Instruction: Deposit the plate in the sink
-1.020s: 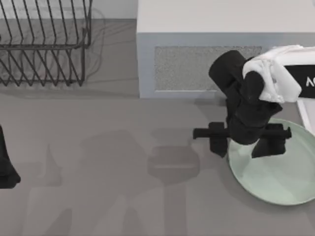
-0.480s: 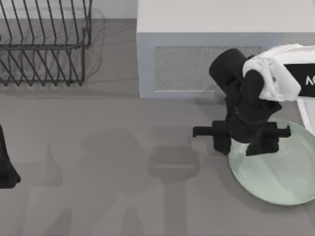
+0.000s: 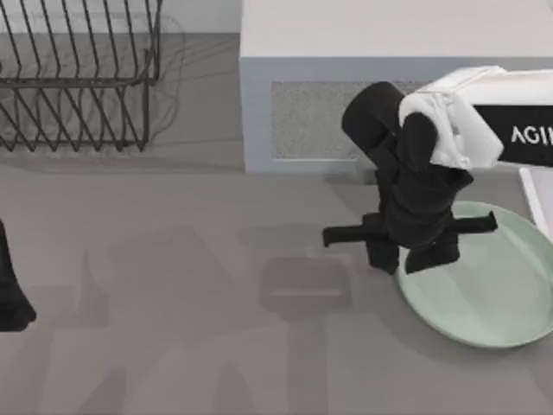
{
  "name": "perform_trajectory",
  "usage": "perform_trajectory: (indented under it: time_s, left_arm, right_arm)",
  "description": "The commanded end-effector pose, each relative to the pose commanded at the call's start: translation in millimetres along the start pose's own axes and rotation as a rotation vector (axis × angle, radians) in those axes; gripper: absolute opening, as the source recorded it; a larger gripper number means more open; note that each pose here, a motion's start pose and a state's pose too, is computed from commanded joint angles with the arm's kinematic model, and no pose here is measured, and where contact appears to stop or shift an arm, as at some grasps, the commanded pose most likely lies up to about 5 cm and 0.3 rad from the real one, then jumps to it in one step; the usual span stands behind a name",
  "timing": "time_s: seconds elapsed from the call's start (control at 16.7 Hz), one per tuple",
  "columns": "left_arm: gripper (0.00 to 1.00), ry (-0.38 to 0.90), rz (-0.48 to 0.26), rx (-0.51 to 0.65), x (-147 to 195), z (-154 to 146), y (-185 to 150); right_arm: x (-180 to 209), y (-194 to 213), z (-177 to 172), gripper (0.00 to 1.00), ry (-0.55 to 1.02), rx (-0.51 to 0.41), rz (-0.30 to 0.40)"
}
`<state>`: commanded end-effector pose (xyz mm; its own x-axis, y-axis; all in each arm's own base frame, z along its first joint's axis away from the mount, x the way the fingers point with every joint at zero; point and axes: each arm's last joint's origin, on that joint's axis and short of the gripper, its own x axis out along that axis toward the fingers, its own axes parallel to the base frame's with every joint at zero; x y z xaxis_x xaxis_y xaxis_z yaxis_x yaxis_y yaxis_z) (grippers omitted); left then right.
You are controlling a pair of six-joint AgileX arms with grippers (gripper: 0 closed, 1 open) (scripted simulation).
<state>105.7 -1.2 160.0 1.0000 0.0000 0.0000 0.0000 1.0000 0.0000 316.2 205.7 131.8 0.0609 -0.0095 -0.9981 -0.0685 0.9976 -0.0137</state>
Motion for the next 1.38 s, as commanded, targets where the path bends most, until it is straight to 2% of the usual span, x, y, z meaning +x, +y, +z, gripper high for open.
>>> perform_trajectory:
  time_s: [0.18, 0.36, 0.6, 0.78, 0.96, 1.38]
  left_arm:
    - [1.00, 0.000, 0.000, 0.000, 0.0, 0.0, 0.0]
    - [1.00, 0.000, 0.000, 0.000, 0.0, 0.0, 0.0]
    - [1.00, 0.000, 0.000, 0.000, 0.0, 0.0, 0.0]
    - [1.00, 0.000, 0.000, 0.000, 0.0, 0.0, 0.0]
    - [1.00, 0.000, 0.000, 0.000, 0.0, 0.0, 0.0]
    - [1.00, 0.000, 0.000, 0.000, 0.0, 0.0, 0.0]
  right_arm:
    - [-28.7, 23.3, 5.2, 0.00, 0.032, -0.083, -0.041]
    - [-85.5, 36.5, 13.2, 0.00, 0.048, -0.122, -0.059]
    - [-172.7, 16.2, 20.9, 0.00, 0.022, -0.053, -0.031]
    - [-217.6, -8.7, 18.1, 0.00, -0.006, 0.029, 0.009]
    - [-239.1, -24.2, 15.2, 0.00, -0.032, 0.085, 0.040]
    - [-241.9, -27.1, 15.1, 0.00, -0.037, 0.089, 0.041]
